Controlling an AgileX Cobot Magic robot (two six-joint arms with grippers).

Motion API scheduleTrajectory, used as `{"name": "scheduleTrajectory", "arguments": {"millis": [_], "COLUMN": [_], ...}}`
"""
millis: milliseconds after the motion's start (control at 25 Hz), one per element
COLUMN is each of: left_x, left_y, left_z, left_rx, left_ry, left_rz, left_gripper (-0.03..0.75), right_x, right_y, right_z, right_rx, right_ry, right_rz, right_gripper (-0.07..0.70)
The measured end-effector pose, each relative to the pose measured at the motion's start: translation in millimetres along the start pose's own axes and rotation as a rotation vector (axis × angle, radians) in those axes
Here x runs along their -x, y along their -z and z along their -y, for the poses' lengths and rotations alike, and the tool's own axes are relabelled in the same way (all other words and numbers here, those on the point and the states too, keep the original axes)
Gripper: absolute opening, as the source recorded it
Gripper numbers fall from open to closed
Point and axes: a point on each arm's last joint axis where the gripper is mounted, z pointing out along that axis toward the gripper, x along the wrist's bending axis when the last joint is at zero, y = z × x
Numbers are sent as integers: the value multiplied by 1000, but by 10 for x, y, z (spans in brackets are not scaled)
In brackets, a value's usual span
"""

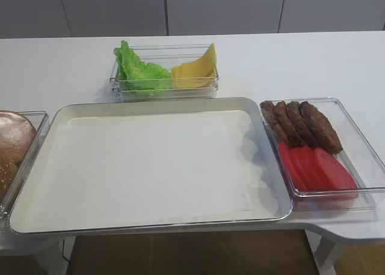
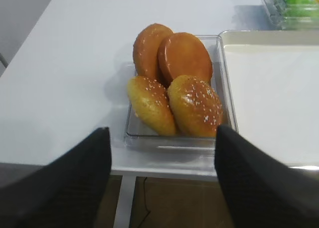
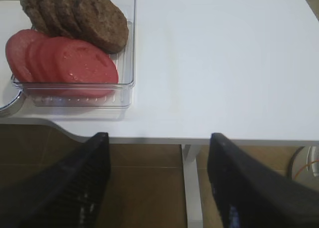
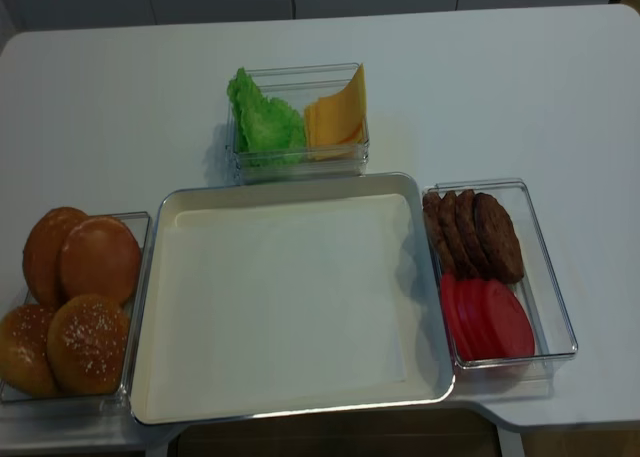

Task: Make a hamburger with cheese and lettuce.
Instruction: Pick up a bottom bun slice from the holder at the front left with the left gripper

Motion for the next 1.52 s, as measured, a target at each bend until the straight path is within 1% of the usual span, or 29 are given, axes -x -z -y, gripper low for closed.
{"name": "scheduleTrajectory", "arguments": {"millis": [40,120,160,240,360,480,560,680,800,920,960,1040,1080,1120,1200,1280,1320,1360,1400,1440,1520], "left_x": [4,20,22,21,15,23,46,83,128,178,181,146,105,53,-60,-176,-255,-255,-281,-298,-322], "left_y": [-6,-58,-80,-164,-336,-569,-752,-991,-1204,-1421,-1505,-1627,-1692,-1753,-1839,-1904,-1961,-1961,-1983,-1999,-2040], "left_z": [-73,-234,-314,-475,-690,-890,-1017,-1232,-1476,-1654,-1696,-1791,-1821,-1827,-1818,-1784,-1759,-1759,-1758,-1767,-1793], "left_rx": [5,5,14,3,-47,-124,-184,-241,-280,-352,-381,-426,-449,-479,-536,-577,-595,-595,-591,-577,-538], "left_ry": [15,27,35,53,87,87,85,85,80,59,63,74,87,106,125,160,151,151,138,119,65], "left_rz": [-1,0,-5,-29,-74,-115,-126,-134,-130,-109,-103,-93,-87,-81,-60,-39,-17,-17,-16,-15,-15], "left_gripper": [484,484,484,484,484,484,484,484,484,484,484,484,484,484,484,484,482,482,480,479,478], "right_x": [0,0,0,0,0,0,0,0,0,0,0,0,0,0,0,0,0,0,0,0,0], "right_y": [0,0,0,0,0,0,0,0,0,0,0,0,0,0,0,0,0,0,0,0,0], "right_z": [0,0,0,0,0,0,0,0,0,0,0,0,0,0,0,0,0,0,0,0,0], "right_rx": [0,0,0,0,0,0,0,0,0,0,0,0,0,0,0,0,0,0,0,0,0], "right_ry": [0,0,0,0,0,0,0,0,-2,-2,-2,-2,-2,-2,-2,-2,-2,-2,-2,-2,-2], "right_rz": [0,0,0,0,0,0,0,0,0,0,0,0,0,0,0,0,0,0,0,0,0], "right_gripper": [468,468,469,469,468,468,468,468,468,468,468,469,468,468,468,468,468,468,468,468,468]}}
